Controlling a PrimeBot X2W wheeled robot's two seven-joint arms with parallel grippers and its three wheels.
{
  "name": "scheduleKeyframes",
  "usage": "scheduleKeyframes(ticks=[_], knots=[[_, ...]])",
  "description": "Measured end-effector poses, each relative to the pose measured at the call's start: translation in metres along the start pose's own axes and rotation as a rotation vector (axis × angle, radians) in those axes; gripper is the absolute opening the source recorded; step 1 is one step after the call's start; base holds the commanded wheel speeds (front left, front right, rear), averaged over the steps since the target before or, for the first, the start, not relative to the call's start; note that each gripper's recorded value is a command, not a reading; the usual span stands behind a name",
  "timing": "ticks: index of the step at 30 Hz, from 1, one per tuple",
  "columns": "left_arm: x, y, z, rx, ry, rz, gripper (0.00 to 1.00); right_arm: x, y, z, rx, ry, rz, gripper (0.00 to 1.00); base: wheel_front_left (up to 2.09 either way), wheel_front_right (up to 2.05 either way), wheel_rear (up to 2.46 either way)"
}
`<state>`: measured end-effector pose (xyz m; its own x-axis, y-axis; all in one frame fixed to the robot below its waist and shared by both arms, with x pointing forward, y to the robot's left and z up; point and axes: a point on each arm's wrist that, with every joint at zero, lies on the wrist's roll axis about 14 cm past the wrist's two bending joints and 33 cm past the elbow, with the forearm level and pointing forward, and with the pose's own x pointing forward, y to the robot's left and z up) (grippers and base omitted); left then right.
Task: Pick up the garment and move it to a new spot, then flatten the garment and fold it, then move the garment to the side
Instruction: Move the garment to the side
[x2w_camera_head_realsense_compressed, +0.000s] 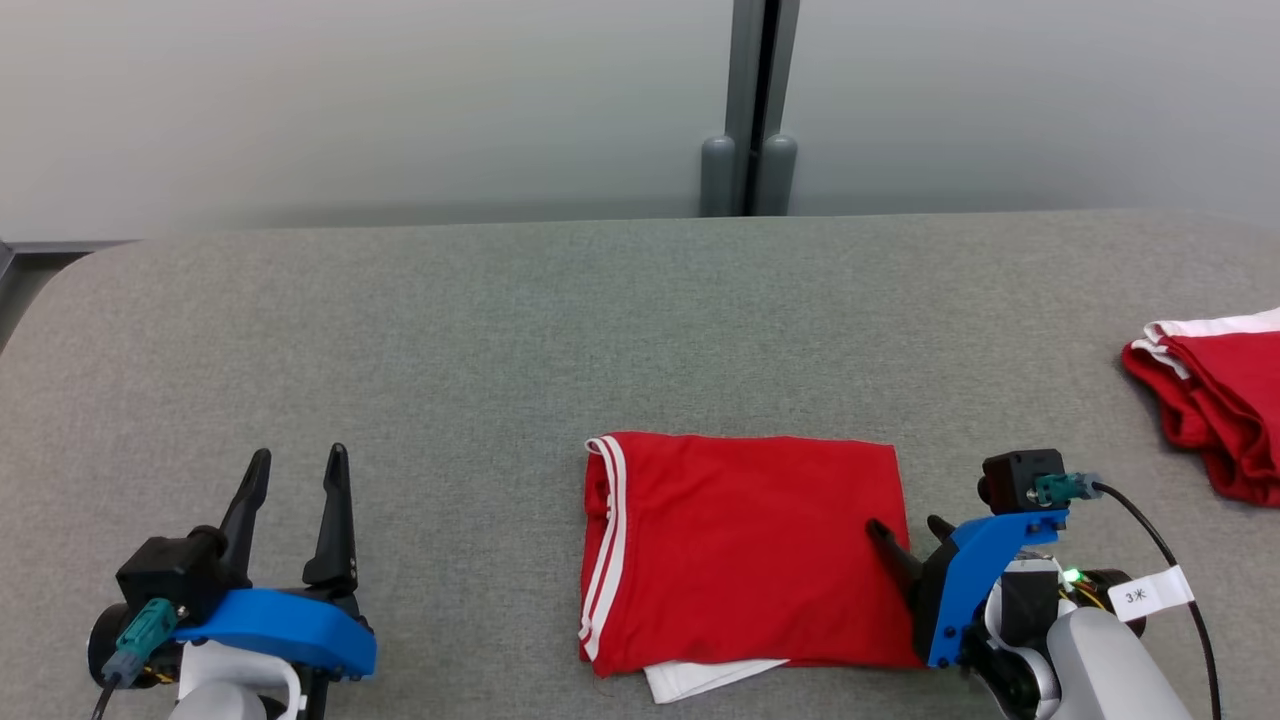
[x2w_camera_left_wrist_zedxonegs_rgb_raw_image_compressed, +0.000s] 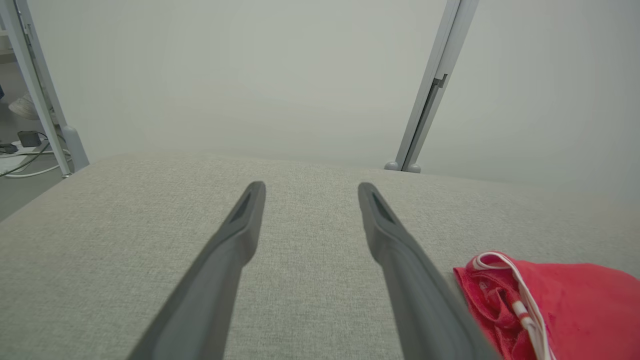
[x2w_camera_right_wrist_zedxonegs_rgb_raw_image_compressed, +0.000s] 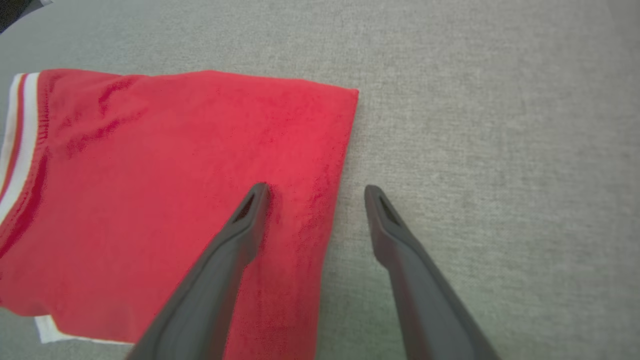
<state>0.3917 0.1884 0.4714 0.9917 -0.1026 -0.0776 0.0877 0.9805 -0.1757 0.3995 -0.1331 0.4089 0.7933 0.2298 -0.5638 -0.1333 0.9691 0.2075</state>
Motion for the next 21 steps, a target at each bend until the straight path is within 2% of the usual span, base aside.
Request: scheduleKeyframes(ticks=[4,8,9,10,11,17,21], knots=[[0.003,0.004,-0.001,-0.003,0.004,0.012,1.0,0.015,0.002,-0.023,0.028,0.125,0.011,1.0,0.0,0.0,0.0],[0.004,0.008,-0.003,-0.005,0.006,0.023,1.0,0.026,0.015,-0.031,0.064,0.172,0.058,1.0,0.0,0.0,0.0],[0.005,0.009,-0.003,-0.005,0.008,0.026,1.0,0.028,0.016,-0.033,0.05,0.186,0.06,0.79,0.0,0.0,0.0],[0.005,0.01,-0.004,-0.005,0.01,0.029,1.0,0.029,0.017,-0.034,0.04,0.196,0.063,0.18,0.0,0.0,0.0],[0.005,0.011,-0.005,-0.005,0.012,0.03,1.0,0.029,0.018,-0.033,0.037,0.196,0.064,0.0,0.0,0.0,0.0],[0.012,0.004,-0.006,-0.015,0.004,0.016,1.0,0.028,0.017,-0.019,-0.045,0.166,0.048,0.0,0.0,0.0,0.0],[0.025,-0.002,-0.008,-0.023,0.003,0.004,1.0,0.024,-0.005,0.026,-0.185,0.096,0.002,0.0,0.0,0.0,0.0]])
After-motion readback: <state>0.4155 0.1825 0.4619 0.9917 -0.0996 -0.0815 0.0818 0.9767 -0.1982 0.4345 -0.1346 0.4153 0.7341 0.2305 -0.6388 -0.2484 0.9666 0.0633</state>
